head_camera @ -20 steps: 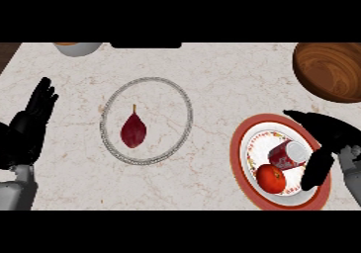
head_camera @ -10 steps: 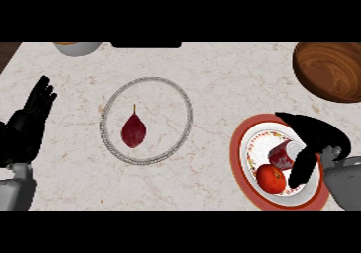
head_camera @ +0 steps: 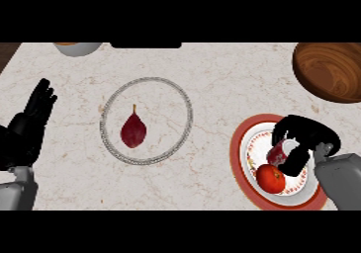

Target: Pick the can from the plate and place it in the bowl

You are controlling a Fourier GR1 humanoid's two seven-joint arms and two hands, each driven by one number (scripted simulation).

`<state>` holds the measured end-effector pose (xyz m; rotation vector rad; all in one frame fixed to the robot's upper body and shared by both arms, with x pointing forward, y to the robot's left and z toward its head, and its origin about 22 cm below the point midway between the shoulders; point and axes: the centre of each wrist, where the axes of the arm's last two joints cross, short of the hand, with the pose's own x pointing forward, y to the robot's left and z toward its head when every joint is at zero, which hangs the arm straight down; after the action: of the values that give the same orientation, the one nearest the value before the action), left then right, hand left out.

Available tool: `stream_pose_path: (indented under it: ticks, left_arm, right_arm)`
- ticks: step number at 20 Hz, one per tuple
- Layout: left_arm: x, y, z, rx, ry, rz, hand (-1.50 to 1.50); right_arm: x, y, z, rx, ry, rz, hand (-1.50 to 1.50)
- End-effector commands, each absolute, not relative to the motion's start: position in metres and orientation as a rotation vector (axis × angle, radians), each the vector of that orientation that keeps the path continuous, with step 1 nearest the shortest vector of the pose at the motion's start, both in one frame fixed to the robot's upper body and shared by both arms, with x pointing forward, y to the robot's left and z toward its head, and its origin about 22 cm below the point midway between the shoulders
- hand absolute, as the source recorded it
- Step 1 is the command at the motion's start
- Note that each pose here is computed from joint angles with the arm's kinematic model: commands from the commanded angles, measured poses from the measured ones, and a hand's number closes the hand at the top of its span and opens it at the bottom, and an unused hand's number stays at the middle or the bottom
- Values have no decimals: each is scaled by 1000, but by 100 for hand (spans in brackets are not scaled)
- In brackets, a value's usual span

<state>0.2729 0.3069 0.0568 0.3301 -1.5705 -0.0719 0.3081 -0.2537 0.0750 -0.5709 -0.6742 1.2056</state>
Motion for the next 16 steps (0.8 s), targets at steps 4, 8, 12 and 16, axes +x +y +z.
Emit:
stream_pose_path:
  ticks: [4,8,12,16]
  left_arm:
    - [289,300,60,315,-1576,-68,0]
    - [270,297,57,328,-1568,-70,0]
    - [280,298,50,308,-1567,-73,0]
    - [279,304,59,332,-1577,-73,0]
  right_arm:
    - [317,-256,58,-601,-730,1216,150]
    - [302,-257,68,-489,-969,1515,150]
    - [302,-266,62,-516,-1188,1669,150]
    - [314,-301,75,-596,-1346,1621,150]
